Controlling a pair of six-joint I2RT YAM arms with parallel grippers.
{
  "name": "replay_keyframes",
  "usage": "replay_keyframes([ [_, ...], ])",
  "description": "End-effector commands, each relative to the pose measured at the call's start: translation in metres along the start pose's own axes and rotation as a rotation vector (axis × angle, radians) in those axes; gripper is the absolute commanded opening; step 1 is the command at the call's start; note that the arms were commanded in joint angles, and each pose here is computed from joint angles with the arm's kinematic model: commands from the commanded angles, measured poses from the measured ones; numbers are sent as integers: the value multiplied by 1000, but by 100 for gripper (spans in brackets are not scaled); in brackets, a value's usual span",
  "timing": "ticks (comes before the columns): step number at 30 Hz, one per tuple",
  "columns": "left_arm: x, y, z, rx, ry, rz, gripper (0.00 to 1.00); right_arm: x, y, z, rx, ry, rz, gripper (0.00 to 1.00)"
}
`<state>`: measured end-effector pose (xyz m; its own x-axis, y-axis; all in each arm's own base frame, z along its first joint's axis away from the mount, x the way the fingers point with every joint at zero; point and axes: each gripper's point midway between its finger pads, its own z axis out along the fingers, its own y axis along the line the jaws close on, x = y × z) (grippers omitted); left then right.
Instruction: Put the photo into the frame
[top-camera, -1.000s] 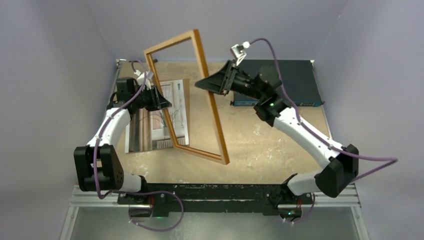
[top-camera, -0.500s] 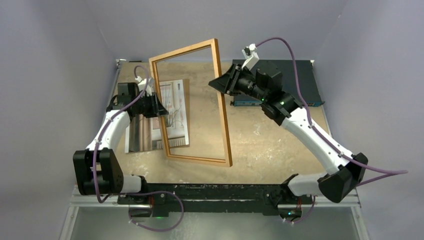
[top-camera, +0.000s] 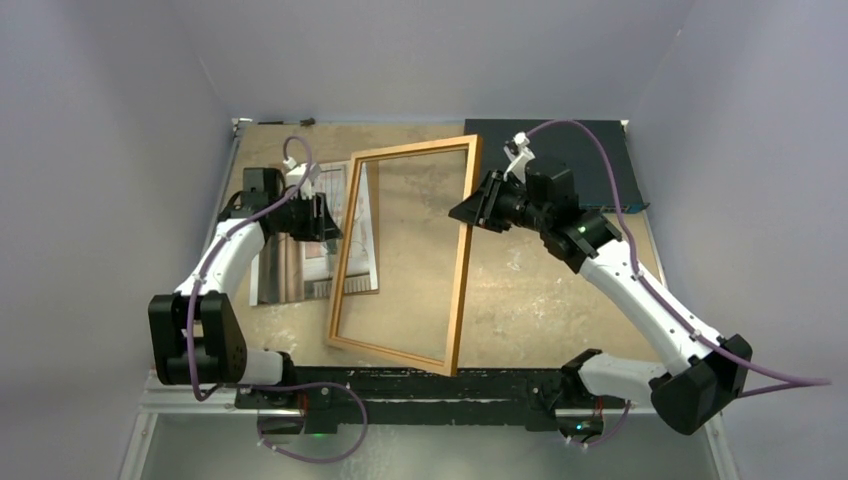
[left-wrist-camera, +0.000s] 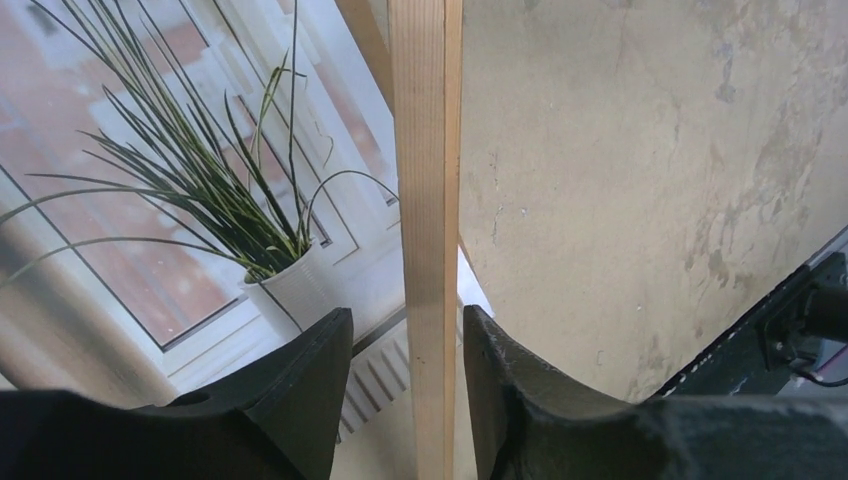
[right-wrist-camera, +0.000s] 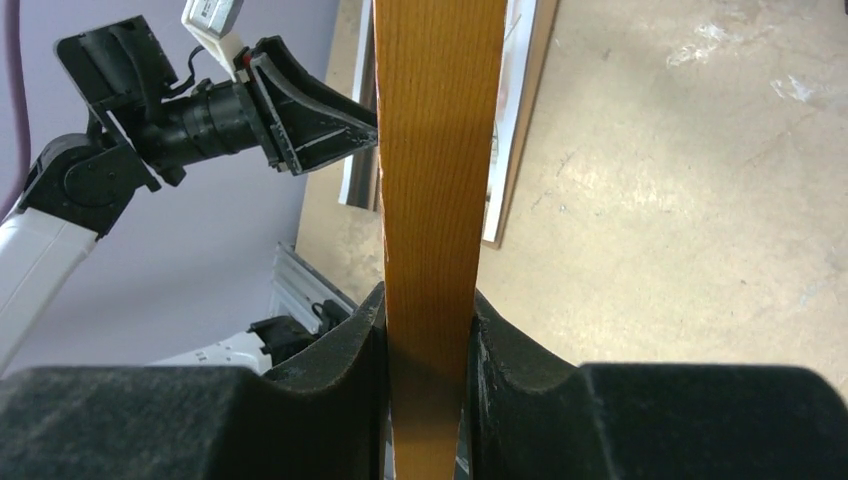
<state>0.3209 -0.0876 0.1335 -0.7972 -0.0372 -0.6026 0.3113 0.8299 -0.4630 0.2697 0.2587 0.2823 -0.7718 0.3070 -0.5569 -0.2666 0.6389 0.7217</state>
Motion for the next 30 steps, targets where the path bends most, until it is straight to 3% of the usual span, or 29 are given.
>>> replay_keyframes([
  [1,5,4,4,-6,22,89,47,-3,1,-17,-14,-16,-42,0],
  [10,0,38,12,-164,55,207,52,-6,-66,-36,242,25,-123,0],
  [19,-10,12,44,-175,67,315,53,36,-129,-50,428,140,-152,0],
  [30,-30,-5,110,-201,58,377,55,32,-155,-77,602,108,-139,0],
])
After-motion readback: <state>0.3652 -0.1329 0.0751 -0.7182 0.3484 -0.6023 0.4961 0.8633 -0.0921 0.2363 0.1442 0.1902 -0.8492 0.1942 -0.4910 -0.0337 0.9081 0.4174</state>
